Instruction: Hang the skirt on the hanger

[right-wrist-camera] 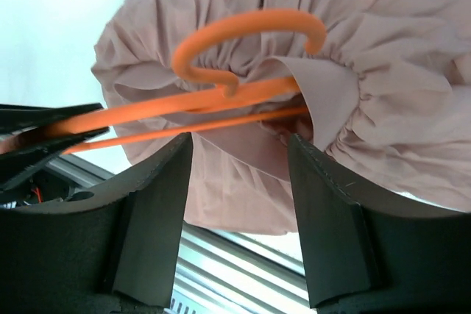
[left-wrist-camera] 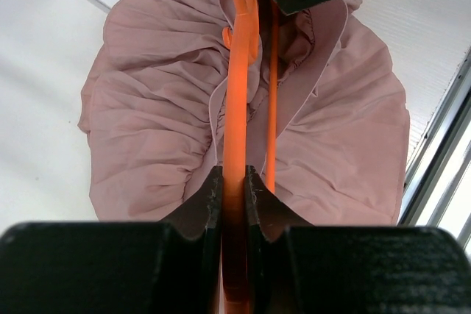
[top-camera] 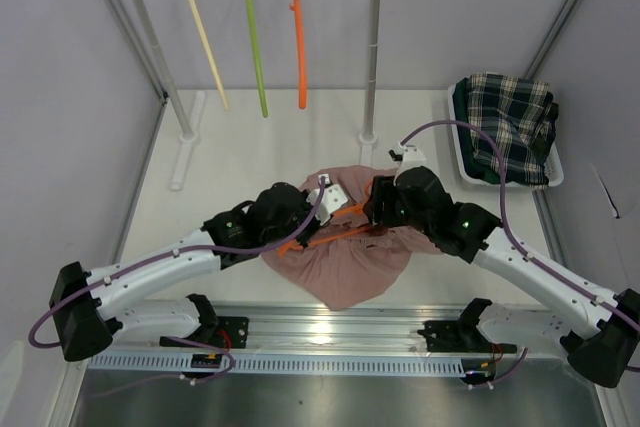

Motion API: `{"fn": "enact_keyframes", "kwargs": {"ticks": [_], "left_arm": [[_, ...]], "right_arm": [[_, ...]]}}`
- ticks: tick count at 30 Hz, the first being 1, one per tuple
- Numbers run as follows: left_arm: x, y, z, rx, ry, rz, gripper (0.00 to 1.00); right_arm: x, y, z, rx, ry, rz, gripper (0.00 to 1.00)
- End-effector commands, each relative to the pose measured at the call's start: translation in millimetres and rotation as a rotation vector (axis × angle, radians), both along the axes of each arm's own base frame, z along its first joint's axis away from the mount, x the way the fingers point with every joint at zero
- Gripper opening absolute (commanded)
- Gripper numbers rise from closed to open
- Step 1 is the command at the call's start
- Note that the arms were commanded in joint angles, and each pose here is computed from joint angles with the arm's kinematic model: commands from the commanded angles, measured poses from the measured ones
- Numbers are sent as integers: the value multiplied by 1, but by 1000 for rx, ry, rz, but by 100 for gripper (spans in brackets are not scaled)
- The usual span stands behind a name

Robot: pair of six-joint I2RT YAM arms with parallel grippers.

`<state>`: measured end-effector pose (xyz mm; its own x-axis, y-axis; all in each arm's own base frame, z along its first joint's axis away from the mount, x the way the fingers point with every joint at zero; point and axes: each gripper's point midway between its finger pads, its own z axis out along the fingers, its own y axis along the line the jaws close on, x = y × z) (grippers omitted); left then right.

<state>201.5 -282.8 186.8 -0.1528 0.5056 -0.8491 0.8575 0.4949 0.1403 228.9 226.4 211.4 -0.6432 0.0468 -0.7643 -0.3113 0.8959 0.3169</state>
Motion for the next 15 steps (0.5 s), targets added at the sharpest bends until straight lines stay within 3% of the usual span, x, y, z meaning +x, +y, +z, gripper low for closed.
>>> {"fn": "enact_keyframes", "kwargs": {"ticks": [1, 11, 15], "left_arm": [[-7, -10, 3, -34, 23, -40, 0], [-7, -13, 7, -37, 30, -43, 0], [-5, -13, 8, -35, 28, -29, 0]], "right_arm": [[17, 13, 31, 75, -102, -35, 60], [35, 27, 21, 39, -125, -90, 56], [37, 25, 10, 8, -123, -113, 45]]}}
